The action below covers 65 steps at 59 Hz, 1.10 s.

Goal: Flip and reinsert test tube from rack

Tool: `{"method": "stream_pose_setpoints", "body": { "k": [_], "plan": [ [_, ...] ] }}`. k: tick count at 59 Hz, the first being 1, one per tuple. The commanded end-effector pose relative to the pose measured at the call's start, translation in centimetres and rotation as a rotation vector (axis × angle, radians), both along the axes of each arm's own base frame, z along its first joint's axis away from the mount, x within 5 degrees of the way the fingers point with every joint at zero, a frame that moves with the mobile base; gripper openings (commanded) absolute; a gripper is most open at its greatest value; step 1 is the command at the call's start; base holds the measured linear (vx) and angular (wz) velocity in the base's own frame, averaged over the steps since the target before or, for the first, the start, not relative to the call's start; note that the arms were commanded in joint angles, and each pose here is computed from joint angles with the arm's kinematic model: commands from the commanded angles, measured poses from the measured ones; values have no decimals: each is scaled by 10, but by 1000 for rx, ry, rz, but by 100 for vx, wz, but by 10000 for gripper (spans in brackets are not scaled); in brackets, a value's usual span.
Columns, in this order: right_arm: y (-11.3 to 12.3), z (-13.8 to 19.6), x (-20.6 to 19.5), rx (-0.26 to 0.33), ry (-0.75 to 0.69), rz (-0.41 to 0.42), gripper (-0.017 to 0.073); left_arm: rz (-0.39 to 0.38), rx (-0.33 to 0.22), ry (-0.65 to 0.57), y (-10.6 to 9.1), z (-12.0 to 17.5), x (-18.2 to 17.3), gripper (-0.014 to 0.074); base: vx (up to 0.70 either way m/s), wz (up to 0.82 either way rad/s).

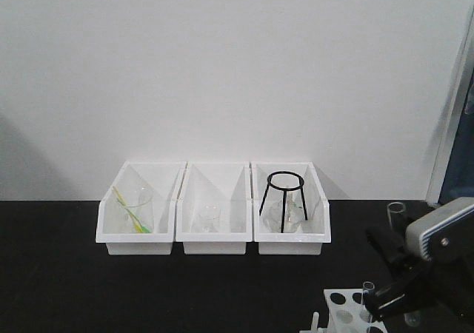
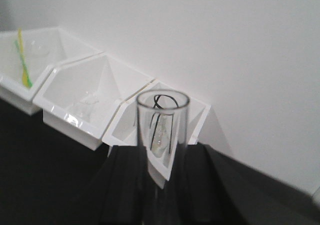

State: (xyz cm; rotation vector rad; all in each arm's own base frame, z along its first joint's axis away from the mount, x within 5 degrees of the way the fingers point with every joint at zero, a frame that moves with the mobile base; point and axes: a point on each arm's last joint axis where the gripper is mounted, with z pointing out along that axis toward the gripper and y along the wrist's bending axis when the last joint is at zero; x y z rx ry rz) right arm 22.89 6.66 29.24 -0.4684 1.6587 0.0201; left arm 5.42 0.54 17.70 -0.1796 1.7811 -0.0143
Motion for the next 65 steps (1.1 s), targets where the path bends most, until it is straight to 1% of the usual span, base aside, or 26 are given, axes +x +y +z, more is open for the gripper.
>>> {"method": "stream_pose_setpoints", "body": {
  "k": [1, 4, 6, 8, 20, 25, 30, 33, 37, 47, 54, 58, 65],
  "plan": [
    [-7, 24, 2, 286, -69, -104, 155, -11, 5, -99, -1, 8, 1, -6, 0, 0],
    [-10, 24, 2, 349, -51, -137, 155, -11, 5, -99, -1, 8, 1, -6, 0, 0],
    [-11, 23, 2, 377, -43, -151, 155, -11, 5, -99, -1, 8, 1, -6, 0, 0],
    [-11, 23, 3, 388, -39, -157, 155, -11, 5, -99, -1, 8, 1, -6, 0, 0],
    [-10, 19, 6, 388, -21, -160, 155, -11, 5, -99, -1, 8, 1, -6, 0, 0],
    [-9, 15, 9, 406, -2, -162, 155, -11, 5, -99, -1, 8, 1, -6, 0, 0],
    [-7, 13, 14, 415, -18, -152, 155, -11, 5, -99, -1, 8, 1, -6, 0, 0],
    [-5, 12, 16, 416, -38, -138, 155, -11, 5, -99, -1, 8, 1, -6, 0, 0],
    [-2, 11, 19, 398, -55, -111, 155, -11, 5, -99, -1, 8, 1, -6, 0, 0],
    [6, -2, 21, 412, -18, -38, 155, -11, 5, -99, -1, 8, 1, -6, 0, 0],
    [10, -16, 18, 412, -39, 23, 155, -11, 5, -99, -1, 8, 1, -6, 0, 0],
    [10, -25, 17, 417, -42, 28, 155, -11, 5, -99, -1, 8, 1, -6, 0, 0],
    [11, -35, 20, 407, -9, 22, 155, -11, 5, -99, -1, 8, 1, -6, 0, 0]
  ]
}}
